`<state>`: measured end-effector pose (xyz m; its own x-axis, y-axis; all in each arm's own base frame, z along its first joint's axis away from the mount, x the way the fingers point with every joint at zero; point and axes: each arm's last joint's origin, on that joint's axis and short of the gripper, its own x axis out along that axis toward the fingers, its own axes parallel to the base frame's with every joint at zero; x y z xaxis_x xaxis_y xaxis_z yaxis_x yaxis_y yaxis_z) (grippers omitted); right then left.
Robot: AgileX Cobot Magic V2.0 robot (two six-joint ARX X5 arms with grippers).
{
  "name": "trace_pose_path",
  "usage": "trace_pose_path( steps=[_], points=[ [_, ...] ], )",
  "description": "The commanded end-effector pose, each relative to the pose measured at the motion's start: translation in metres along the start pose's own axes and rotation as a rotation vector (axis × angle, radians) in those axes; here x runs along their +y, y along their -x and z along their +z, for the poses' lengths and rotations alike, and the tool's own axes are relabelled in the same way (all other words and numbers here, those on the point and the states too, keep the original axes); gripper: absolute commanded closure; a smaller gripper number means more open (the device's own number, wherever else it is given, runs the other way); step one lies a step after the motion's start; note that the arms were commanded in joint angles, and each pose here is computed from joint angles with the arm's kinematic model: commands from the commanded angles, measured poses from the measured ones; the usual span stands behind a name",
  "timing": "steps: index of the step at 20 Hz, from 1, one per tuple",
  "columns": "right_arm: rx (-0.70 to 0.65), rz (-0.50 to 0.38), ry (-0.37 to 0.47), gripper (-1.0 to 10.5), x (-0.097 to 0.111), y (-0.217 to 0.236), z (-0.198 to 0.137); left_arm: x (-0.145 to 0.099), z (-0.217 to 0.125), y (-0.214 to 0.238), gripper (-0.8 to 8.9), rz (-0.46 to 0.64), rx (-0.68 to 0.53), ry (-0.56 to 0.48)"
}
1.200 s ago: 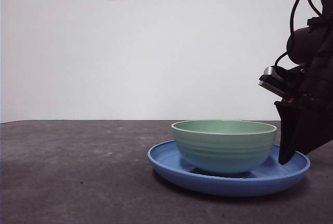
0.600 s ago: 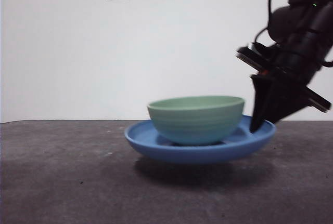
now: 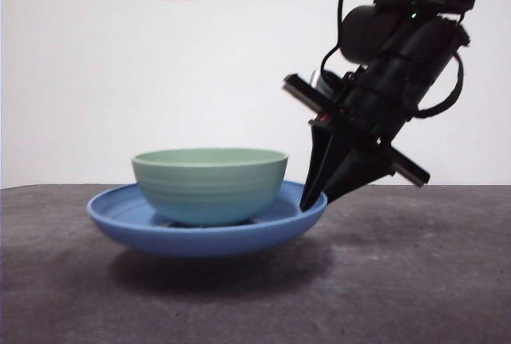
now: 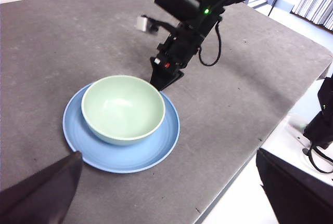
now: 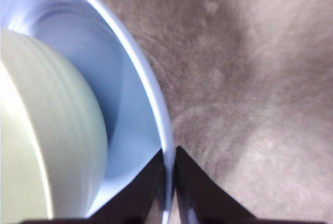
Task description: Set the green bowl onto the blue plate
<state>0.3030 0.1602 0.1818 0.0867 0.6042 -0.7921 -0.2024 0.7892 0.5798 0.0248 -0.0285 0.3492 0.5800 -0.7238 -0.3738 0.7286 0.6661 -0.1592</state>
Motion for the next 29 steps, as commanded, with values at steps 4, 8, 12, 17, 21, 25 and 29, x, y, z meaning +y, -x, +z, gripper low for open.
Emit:
trace_pose_path(
  steps=[4, 8, 12, 17, 21, 25, 29],
  points=[
    [0.019, -0.021, -0.030, 9.4, -0.006, -0.017, 0.006, -0.001, 0.003, 0.003, 2.82, -0.003, -0.022, 0.001],
    [0.011, -0.022, -0.026, 9.2, -0.007, -0.018, 0.007, -0.001, 0.003, 0.003, 2.82, -0.003, -0.022, 0.001],
    [-0.002, -0.039, -0.007, 8.0, -0.005, -0.013, 0.007, -0.001, 0.003, 0.003, 2.83, -0.003, -0.022, 0.001],
    [-0.107, -0.206, 0.087, 7.1, 0.016, 0.042, -0.002, -0.001, 0.003, 0.003, 2.82, -0.003, -0.022, 0.001],
    [-0.202, -0.307, 0.172, 5.8, 0.046, 0.110, -0.041, -0.001, 0.003, 0.003, 2.82, -0.003, -0.023, 0.001],
    [-0.300, -0.293, 0.281, 4.9, 0.077, 0.165, -0.097, -0.001, 0.003, 0.003, 2.83, -0.003, -0.022, -0.008],
    [-0.362, -0.242, 0.404, 3.9, 0.093, 0.197, -0.149, -0.001, 0.003, 0.003, 2.83, -0.003, -0.023, -0.008]
  ],
)
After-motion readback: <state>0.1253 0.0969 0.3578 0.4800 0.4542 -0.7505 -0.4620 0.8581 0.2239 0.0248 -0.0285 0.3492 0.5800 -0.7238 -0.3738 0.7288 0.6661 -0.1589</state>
